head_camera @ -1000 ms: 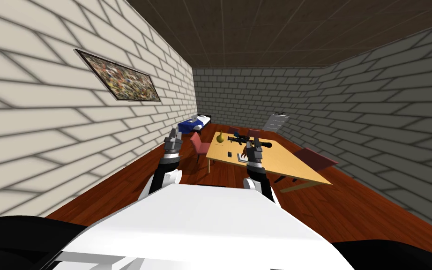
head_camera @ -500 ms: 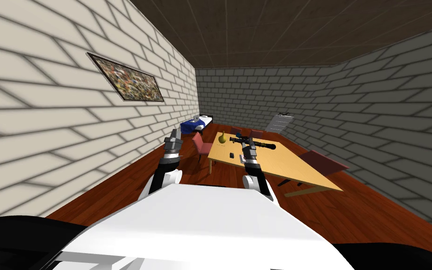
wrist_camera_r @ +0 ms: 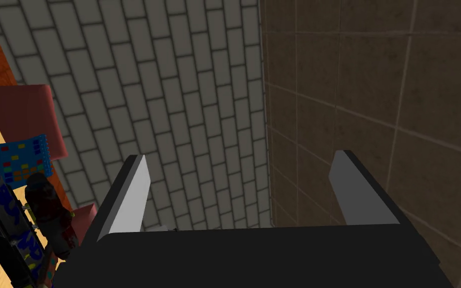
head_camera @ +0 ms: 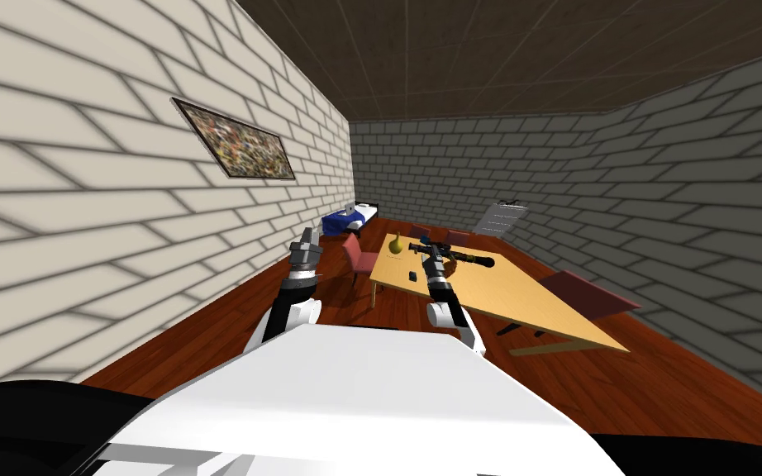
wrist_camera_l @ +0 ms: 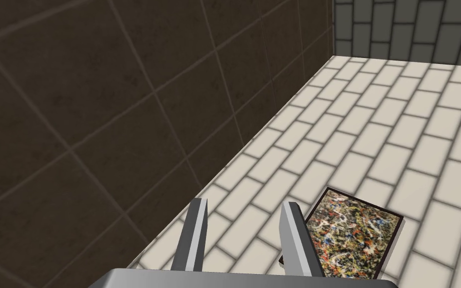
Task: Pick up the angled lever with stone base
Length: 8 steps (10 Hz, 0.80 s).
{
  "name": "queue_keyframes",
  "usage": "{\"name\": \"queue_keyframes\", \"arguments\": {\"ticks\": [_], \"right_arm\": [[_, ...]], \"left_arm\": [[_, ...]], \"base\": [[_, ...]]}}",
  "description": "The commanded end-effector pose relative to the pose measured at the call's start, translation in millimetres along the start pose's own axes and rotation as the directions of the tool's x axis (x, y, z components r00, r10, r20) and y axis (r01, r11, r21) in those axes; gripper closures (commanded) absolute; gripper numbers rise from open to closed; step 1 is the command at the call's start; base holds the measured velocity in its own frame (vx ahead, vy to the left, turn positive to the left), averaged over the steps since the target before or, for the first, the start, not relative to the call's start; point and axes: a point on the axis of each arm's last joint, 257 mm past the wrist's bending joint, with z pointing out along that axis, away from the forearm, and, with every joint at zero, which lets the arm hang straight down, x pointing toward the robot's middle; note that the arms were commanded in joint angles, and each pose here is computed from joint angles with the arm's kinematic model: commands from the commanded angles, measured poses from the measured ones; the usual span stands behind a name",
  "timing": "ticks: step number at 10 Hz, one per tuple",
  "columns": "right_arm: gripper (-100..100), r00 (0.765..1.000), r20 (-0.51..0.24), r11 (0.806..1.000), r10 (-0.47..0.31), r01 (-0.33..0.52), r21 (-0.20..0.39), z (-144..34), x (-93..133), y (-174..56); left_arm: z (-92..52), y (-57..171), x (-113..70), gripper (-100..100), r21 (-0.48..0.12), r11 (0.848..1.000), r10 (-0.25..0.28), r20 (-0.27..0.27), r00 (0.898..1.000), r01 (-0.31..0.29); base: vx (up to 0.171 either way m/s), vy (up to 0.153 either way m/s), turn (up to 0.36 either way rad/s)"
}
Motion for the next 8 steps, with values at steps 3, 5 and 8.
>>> {"name": "queue_keyframes", "arguments": {"ticks": [3, 5, 8], "right_arm": [[-100, 0.997, 0.012, 0.991, 0.082, -0.083, 0.108, 13.0, -12.8, -38.6], [-100, 0.992, 0.029, 0.978, 0.119, -0.122, 0.167, 18.6, -19.6, -59.4], [-100, 0.984, 0.063, 0.954, 0.169, -0.179, 0.241, 22.5, -28.2, -84.9]], "left_arm": [[0.0, 0.0, 0.0, 0, 0.000, 1.000, 0.000, 0.000, 1.000, 0.000], [0.0, 0.0, 0.0, 0, 0.000, 1.000, 0.000, 0.000, 1.000, 0.000], [0.0, 0.0, 0.0, 0, 0.000, 1.000, 0.000, 0.000, 1.000, 0.000]], "base": [[0.016, 0.017, 0.054], [0.020, 0.012, 0.048], [0.020, 0.014, 0.050]]}}
